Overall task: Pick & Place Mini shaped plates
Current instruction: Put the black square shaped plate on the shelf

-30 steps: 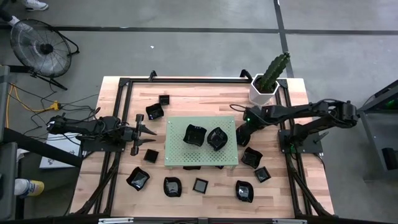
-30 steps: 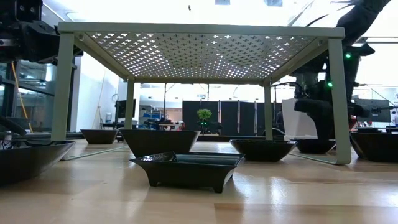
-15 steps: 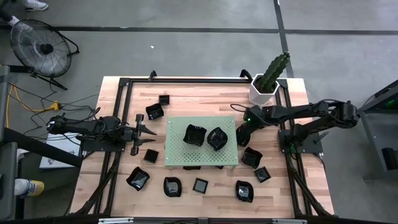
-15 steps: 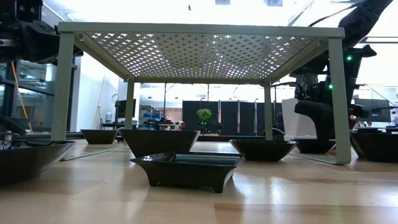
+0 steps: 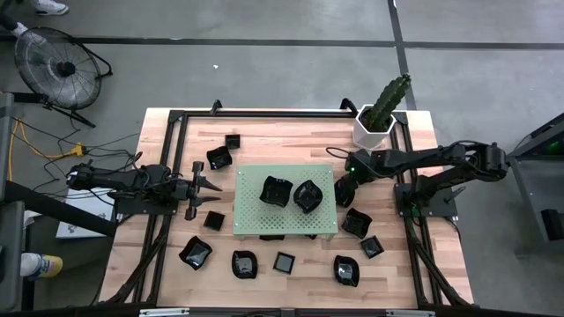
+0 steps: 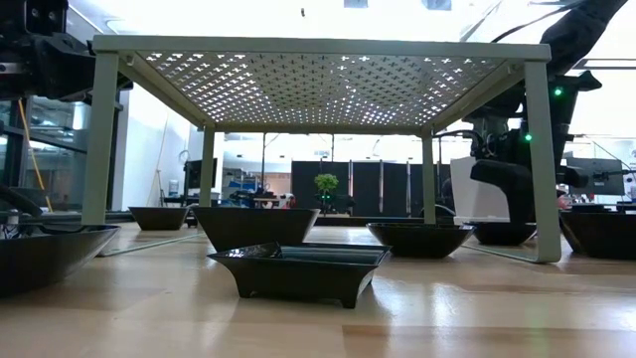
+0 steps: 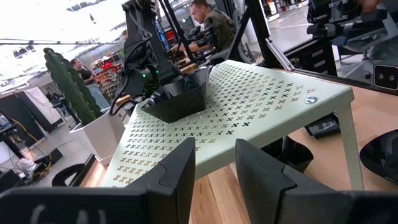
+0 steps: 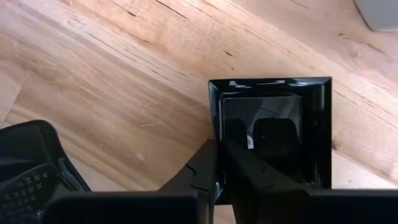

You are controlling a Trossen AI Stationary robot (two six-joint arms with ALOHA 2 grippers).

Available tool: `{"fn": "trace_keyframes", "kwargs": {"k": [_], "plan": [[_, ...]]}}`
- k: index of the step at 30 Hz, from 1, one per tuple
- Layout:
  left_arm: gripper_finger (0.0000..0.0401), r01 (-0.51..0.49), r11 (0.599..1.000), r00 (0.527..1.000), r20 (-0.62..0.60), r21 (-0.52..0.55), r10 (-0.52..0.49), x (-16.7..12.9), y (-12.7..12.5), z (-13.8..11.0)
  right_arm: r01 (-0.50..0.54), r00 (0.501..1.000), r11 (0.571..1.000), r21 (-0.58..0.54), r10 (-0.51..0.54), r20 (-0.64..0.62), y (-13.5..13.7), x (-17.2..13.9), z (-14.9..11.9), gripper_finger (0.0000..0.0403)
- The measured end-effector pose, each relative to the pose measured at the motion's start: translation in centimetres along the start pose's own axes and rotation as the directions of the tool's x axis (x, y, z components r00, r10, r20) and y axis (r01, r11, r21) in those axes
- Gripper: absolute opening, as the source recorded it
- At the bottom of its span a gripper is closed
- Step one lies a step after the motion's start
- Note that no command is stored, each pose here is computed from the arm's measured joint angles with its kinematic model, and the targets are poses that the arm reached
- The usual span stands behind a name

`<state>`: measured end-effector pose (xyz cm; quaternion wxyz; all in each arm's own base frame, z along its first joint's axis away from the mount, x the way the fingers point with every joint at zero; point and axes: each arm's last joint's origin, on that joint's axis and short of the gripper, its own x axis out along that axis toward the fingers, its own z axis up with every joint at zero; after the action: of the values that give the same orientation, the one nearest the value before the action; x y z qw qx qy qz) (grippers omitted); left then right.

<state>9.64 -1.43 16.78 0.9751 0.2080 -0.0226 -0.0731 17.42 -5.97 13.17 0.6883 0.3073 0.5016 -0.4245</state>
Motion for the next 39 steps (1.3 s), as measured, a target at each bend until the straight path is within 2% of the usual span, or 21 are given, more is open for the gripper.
{"fn": "trace_keyframes", "kwargs": {"k": [13, 39], "plan": [[0.0111, 0.0, 1.0, 1.0, 0.0, 0.0, 0.0, 0.0, 0.0, 0.0, -0.059, 0.998, 0.998, -0.019, 0.058, -0.015, -0.1, -0.8, -0.1, 0.0008], [0.0111, 0.0, 1.0, 1.0, 0.0, 0.0, 0.0, 0.0, 0.0, 0.0, -0.221, 0.969, 0.975, -0.029, 0.222, 0.106, -1.7, -5.0, -0.4, 0.0006]]}}
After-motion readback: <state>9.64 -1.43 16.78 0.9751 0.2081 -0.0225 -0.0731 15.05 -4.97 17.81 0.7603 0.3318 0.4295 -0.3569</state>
